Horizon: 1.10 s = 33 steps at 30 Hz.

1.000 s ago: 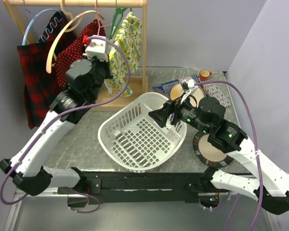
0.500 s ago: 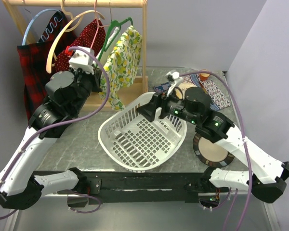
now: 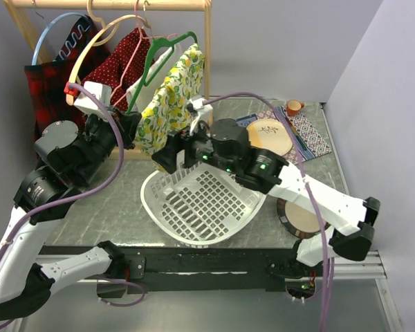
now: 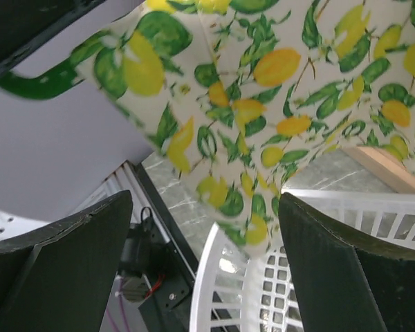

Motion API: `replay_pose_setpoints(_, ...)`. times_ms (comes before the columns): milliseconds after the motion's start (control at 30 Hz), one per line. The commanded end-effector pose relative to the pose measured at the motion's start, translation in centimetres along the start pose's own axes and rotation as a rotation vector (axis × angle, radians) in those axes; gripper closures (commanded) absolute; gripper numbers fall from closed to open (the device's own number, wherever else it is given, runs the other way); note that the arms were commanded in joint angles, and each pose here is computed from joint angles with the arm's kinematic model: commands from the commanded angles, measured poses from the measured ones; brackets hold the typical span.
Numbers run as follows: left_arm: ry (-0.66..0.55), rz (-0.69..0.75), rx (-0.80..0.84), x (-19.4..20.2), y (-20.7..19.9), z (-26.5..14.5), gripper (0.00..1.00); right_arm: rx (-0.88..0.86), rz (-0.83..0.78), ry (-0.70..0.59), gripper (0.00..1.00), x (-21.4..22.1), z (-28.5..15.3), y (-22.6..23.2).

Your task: Remove the skirt from the hanger

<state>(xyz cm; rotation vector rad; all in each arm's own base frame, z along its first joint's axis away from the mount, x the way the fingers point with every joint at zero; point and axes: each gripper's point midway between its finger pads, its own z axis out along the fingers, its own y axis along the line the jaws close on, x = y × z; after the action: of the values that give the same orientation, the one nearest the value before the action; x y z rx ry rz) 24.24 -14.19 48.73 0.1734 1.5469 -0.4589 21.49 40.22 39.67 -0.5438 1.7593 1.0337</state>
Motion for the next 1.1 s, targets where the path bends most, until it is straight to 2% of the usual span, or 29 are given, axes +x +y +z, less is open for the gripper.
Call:
replay_pose_setpoints(0, -0.085, -0.092, 0.059, -2.4, -1.2, -0.9, 0.99, 0.008, 0.0, -0.091, 0.09, -2.3, 1.6, 0.9)
replay_pose_setpoints(133, -0.081, -0.111, 0.073, -2.2, -1.3, -1.4, 0.99, -0.064, 0.025, -0.054, 0.15, -1.3, 2.8, 2.3)
replay_pose_setpoints(167, -0.079, -0.114, 0.063, -2.1, -1.1, -1.5, 0.99, -0.064, 0.036, -0.05, 0.22, -1.1, 3.1, 2.4)
replay_pose_setpoints(233, -0.085, -0.114, 0.057, -2.2, -0.9, -1.9, 0.99, -0.07, 0.042, -0.037, 0.43, -0.7, 3.4, 2.6)
replay_pose_setpoints(267, -0.088, -0.11, 0.045, -2.2, -0.6, -2.1, 0.99, -0.072, 0.042, -0.036, 0.65, -0.8, 3.3, 2.7)
replay_pose_setpoints(367, -0.097, -0.086, -0.002, -2.3, 0.6, -2.8, 0.99, -0.086, 0.05, -0.054, 1.0, -1.2, 1.6, 3.1)
replay_pose_setpoints(700, -0.155, -0.025, -0.102, -4.0, 3.5, -6.5, 0.99, -0.065, 0.035, -0.094, 1.0, -0.6, -10.0, 1.2)
replay_pose_setpoints(833, -0.161, -0.016, -0.134, -4.0, 4.2, -6.8, 0.99, 0.004, 0.042, -0.207, 1.0, -3.4, -16.0, -0.3)
replay_pose_setpoints(900, -0.163, -0.01, -0.155, -3.9, 4.6, -7.0, 0.99, 0.051, 0.042, -0.19, 1.0, -3.5, -18.1, -1.2)
replay_pose_setpoints(1067, -0.177, -0.011, -0.195, -3.9, 5.6, -8.0, 0.99, 0.03, 0.078, -0.337, 1.0, -6.9, -24.0, -1.1)
